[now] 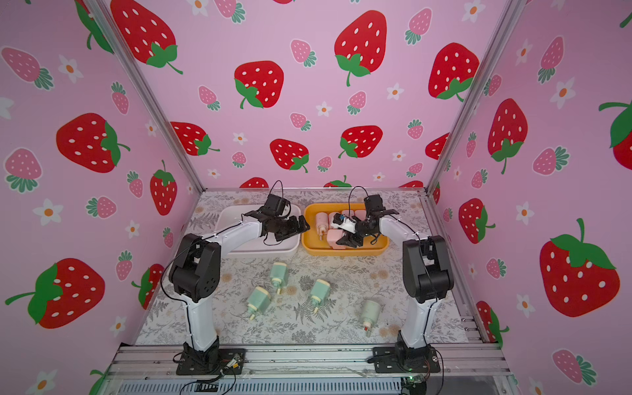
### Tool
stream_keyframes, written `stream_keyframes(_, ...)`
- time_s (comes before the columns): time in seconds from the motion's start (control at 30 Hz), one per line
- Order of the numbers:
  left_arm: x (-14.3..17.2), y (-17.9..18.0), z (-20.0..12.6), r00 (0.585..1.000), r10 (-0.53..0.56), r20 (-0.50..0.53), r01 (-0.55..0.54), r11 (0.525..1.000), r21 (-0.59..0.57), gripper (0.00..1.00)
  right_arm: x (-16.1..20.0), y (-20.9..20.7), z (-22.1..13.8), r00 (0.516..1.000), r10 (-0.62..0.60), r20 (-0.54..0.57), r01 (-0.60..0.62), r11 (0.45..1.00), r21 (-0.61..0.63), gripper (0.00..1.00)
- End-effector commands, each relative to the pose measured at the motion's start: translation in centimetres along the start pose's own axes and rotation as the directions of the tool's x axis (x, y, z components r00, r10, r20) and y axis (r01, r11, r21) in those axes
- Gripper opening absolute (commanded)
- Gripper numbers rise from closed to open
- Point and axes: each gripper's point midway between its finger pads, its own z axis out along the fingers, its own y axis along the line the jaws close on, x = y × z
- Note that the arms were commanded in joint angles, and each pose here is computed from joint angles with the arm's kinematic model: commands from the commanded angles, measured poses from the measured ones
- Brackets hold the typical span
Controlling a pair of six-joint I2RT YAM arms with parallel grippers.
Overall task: Place the pencil sharpeners by color into the storage box
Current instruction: Place the pencil sharpener in the storage box.
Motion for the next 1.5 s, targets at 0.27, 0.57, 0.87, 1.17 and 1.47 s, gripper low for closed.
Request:
stream_keyframes(0.27,-0.3,-4.6,-0.1,0.999,0.037,-0.005,-0.036,0.994,0.106,1.00,-0.5,-0.1,0.3,0.999,-0.001,0.050,0.004,0.999,-0.049,0.02)
stream_keyframes(0.57,0.2,-4.5,0.0,0.999,0.033,-0.023,-0.030,0.994,0.101,1.00,0.8,0.2,0.9,1.000,-0.006,0.019,0.007,0.999,-0.043,0.18)
stream_keyframes(0.87,-0.3,-4.5,-0.6,0.999,0.040,-0.005,-0.040,0.996,0.081,1.00,1.5,0.8,1.3,1.000,0.012,0.012,-0.011,0.997,-0.071,0.38)
stream_keyframes(1.17,0.1,-3.9,-0.7,0.999,0.045,-0.011,-0.044,0.997,0.056,1.00,3.1,0.8,1.6,0.999,0.005,-0.054,-0.009,0.998,-0.062,0.48)
stream_keyframes(1.47,0.3,-3.6,-1.4,0.998,0.056,-0.003,-0.056,0.998,0.037,1.00,3.0,0.7,1.3,0.997,-0.003,-0.071,-0.001,0.999,-0.051,0.51)
